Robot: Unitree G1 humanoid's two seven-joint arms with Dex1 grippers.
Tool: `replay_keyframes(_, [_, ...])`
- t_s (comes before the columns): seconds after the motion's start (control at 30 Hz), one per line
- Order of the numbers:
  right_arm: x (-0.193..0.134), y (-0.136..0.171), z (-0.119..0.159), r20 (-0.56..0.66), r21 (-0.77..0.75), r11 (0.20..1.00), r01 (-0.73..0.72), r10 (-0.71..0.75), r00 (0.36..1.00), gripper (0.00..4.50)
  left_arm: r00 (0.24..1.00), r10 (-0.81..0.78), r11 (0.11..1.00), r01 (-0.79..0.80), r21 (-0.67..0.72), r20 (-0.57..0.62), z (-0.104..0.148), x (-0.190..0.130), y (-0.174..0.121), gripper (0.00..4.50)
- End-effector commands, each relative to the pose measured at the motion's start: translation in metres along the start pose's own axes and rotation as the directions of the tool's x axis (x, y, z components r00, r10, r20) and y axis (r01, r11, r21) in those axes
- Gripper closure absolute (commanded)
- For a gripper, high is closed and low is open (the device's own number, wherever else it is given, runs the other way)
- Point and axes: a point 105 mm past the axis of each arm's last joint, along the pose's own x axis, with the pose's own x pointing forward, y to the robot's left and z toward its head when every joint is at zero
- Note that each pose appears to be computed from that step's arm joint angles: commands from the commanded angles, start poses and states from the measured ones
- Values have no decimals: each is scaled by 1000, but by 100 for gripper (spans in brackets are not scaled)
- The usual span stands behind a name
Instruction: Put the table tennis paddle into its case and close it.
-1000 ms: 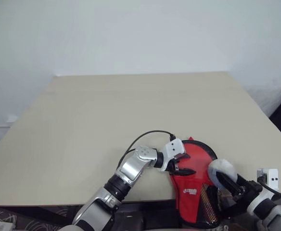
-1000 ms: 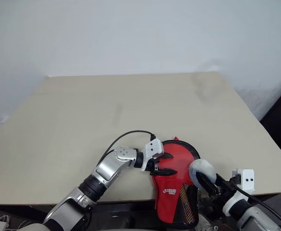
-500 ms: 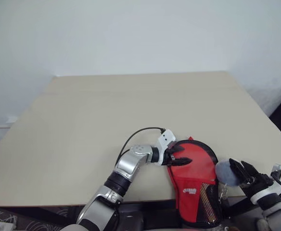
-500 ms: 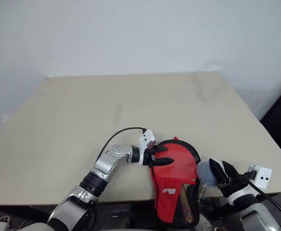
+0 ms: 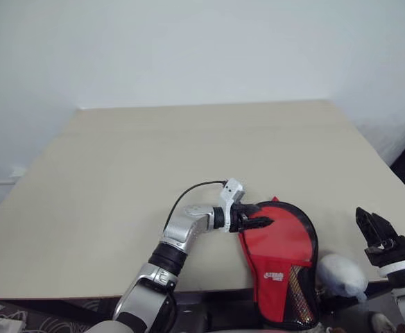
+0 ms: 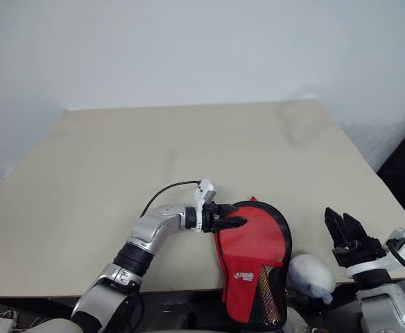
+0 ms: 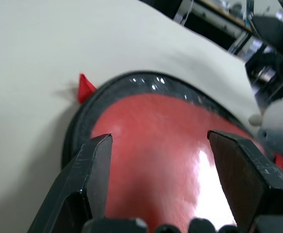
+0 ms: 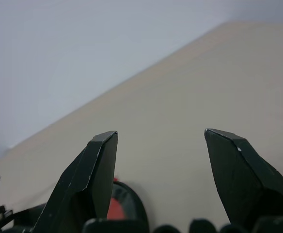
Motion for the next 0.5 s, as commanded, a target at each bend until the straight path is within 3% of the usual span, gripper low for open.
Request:
replay_keyframes(0.03, [10,23,9,26,-26,995,-95,96,995,142,997,-28,998,24,52,78,35,-8,-3,118])
replay_keyframes(0.23, [20,36,27,78,-19,988,-154,155,985,142,992,-44,995,32,96,116,58,-33,-3,118])
replay_keyframes(0.37, [29,48,60,154,17,970,-243,237,959,142,991,-37,989,17,148,130,73,-60,-1,118])
replay_keyframes(0.5, [37,73,75,109,-1,921,-390,388,915,142,996,-27,970,7,241,80,73,-92,-3,118])
